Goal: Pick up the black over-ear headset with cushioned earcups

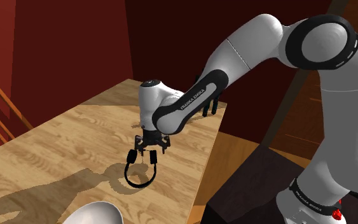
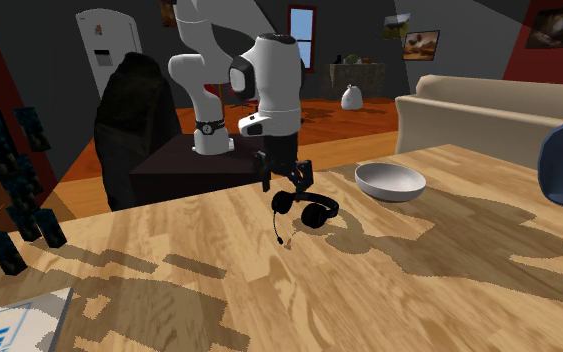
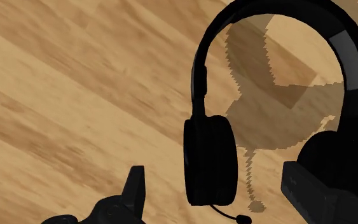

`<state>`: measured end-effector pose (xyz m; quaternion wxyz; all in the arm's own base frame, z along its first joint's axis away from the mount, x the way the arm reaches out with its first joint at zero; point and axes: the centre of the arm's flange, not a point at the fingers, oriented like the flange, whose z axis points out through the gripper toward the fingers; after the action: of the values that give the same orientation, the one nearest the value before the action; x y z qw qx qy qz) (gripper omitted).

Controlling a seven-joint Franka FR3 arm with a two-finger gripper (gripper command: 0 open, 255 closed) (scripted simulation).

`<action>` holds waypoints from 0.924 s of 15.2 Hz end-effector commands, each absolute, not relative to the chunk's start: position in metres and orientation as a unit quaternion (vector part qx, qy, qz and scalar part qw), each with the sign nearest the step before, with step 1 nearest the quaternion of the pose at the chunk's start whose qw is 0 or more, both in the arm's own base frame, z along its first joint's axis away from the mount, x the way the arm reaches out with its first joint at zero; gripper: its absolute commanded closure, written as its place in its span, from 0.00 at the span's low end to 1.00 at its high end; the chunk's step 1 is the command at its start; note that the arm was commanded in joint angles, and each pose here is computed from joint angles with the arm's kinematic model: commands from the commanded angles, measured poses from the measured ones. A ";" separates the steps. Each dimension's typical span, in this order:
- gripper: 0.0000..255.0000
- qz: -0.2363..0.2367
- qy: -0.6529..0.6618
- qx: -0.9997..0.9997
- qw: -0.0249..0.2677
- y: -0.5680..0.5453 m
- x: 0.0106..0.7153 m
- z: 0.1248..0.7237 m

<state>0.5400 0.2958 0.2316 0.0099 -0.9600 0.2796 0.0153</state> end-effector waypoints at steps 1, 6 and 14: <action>0.00 0.015 0.280 -0.960 0.010 0.296 0.539 0.223; 1.00 0.015 0.280 -0.960 0.010 0.295 0.539 0.223; 1.00 0.015 0.280 -0.960 0.010 0.296 0.539 0.233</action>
<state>0.5395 0.2953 0.2287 0.0098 -0.9599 0.2796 0.0153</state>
